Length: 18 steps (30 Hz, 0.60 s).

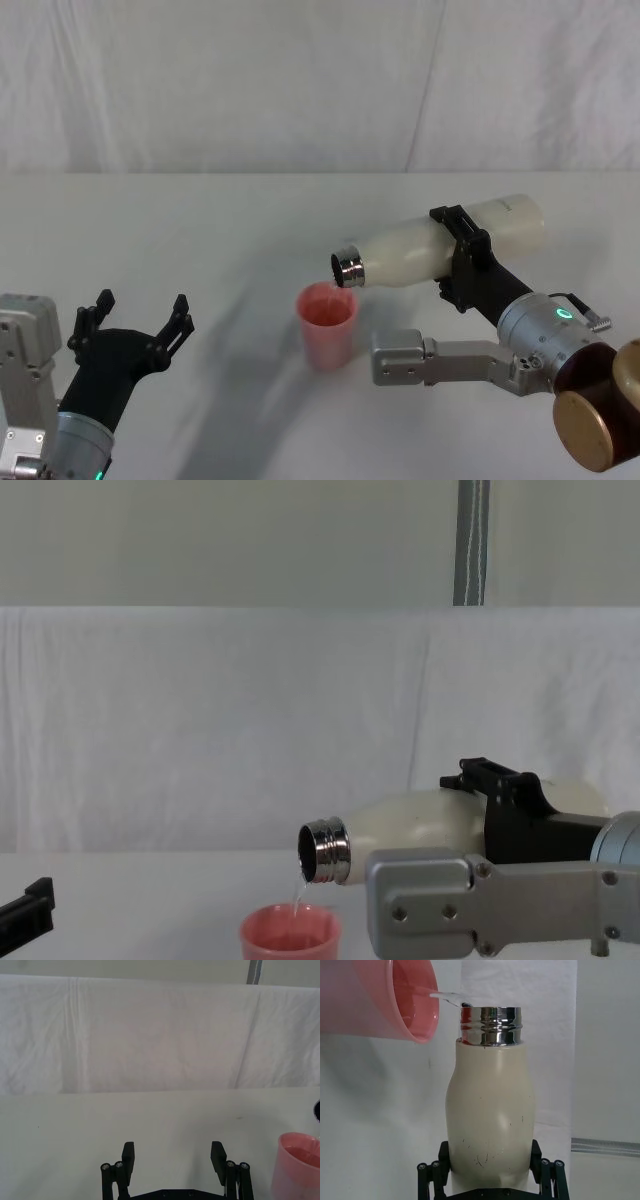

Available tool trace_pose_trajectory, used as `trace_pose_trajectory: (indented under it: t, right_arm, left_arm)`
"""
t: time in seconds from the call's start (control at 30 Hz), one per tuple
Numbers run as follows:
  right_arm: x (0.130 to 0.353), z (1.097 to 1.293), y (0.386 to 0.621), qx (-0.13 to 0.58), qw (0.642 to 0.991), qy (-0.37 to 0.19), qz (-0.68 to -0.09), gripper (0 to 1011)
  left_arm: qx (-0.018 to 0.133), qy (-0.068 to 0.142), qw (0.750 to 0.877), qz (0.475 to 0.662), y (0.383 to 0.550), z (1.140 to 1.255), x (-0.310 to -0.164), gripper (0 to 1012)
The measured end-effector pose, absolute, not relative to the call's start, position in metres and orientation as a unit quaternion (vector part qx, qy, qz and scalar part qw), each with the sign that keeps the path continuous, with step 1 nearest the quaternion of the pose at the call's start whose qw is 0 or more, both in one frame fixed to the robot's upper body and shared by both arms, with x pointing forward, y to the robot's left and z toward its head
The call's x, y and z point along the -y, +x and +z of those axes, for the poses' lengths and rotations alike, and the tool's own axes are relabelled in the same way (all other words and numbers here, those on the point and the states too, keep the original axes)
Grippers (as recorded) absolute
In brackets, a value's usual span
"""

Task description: Grasp the thermos with one hand and pour water into the cup lid.

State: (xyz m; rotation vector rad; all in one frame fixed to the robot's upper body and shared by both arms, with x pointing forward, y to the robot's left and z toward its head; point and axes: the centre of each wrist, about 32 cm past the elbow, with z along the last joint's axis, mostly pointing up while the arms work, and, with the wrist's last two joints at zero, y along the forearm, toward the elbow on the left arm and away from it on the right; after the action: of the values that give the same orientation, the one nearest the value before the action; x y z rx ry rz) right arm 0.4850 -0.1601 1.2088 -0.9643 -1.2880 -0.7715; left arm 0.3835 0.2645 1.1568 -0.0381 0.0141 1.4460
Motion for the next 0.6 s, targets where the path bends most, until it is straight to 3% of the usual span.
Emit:
trace_pose_trajectory:
  t: [0.6]
  right_arm:
    - [0.1604, 1.2114, 0.4869, 0.560, 0.629, -0.421, -0.337, 950]
  left_arm:
    - [-0.006, -0.017, 0.750, 0.662, 0.3835, 1.1568, -0.2645, 1001]
